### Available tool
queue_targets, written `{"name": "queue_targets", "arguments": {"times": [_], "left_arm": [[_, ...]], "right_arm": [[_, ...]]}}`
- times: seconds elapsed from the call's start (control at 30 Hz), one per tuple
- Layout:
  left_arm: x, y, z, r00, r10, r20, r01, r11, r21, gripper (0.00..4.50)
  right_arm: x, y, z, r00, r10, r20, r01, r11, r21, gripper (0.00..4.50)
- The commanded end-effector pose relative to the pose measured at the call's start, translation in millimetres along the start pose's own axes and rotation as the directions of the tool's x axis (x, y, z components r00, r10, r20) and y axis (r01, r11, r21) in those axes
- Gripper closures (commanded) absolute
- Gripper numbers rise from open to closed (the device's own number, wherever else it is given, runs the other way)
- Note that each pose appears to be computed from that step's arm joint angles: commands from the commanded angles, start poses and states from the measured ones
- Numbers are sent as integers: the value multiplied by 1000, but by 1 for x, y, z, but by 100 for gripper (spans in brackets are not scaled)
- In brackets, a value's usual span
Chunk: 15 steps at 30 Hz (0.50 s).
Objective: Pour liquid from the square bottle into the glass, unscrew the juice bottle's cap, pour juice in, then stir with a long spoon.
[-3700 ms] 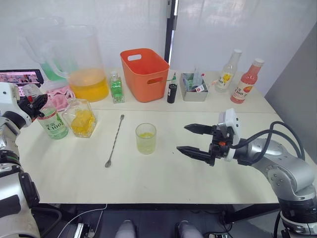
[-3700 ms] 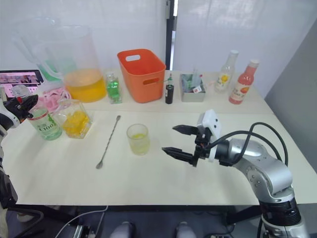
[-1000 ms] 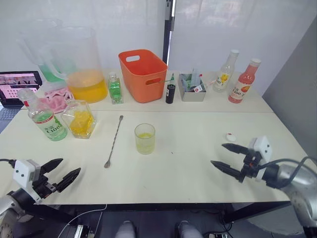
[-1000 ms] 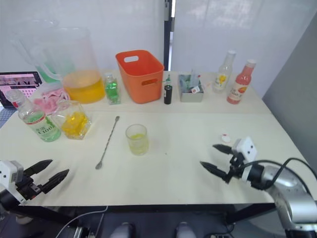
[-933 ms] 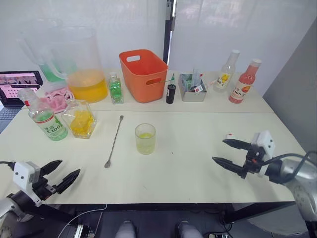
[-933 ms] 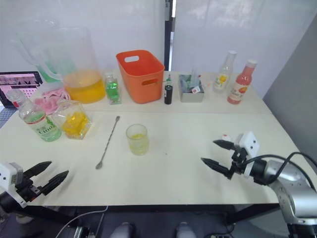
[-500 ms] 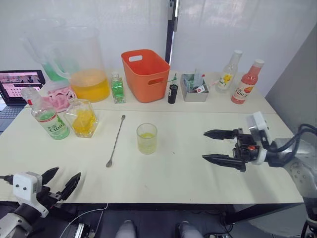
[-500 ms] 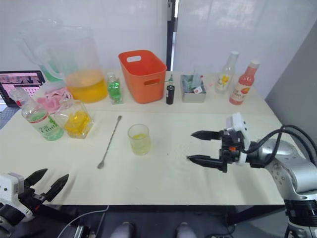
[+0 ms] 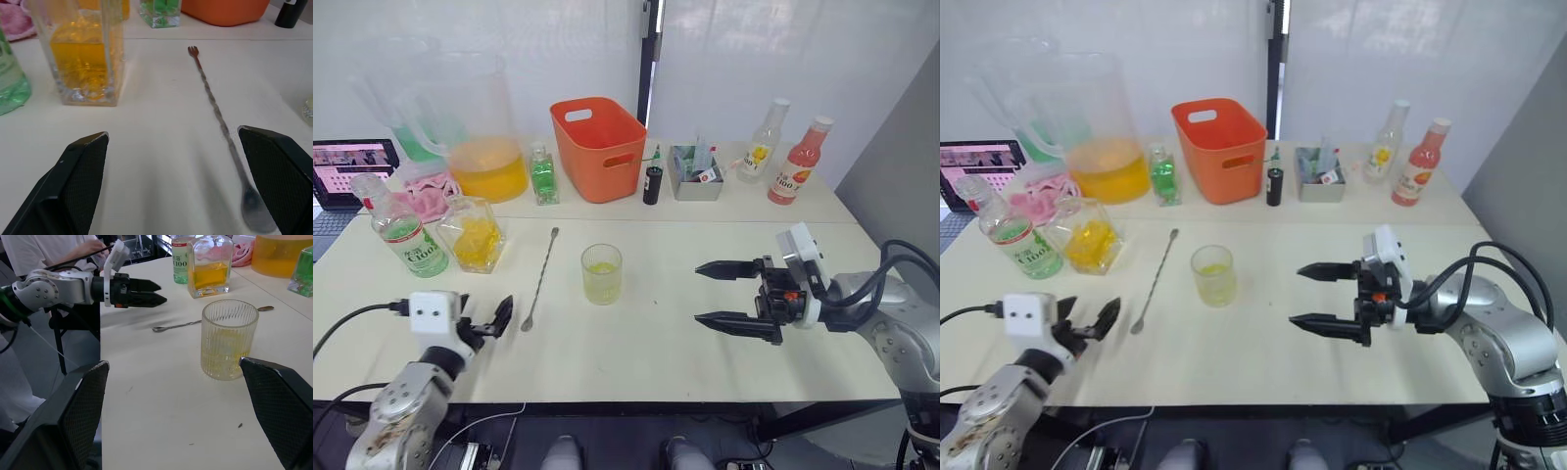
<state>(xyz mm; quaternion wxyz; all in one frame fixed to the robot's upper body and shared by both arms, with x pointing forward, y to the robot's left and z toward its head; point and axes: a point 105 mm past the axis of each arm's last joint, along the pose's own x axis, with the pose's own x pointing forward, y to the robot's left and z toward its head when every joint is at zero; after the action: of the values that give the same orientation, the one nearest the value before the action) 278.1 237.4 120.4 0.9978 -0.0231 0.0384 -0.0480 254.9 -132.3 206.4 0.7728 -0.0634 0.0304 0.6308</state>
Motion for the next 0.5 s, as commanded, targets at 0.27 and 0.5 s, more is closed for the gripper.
{"name": "queue_targets", "arguments": {"times": [0.27,0.5], "left_arm": [[42,-24,-1,993,16,-117,-16,1000,0,3],[57,-37,-22,971,34,-236,-28,999,29,3]], "right_arm": [[-6,8,13,998,-62,9,62,998,-32,0],[-12,9,8,993,-116,-1,116,993,-21,0]]}}
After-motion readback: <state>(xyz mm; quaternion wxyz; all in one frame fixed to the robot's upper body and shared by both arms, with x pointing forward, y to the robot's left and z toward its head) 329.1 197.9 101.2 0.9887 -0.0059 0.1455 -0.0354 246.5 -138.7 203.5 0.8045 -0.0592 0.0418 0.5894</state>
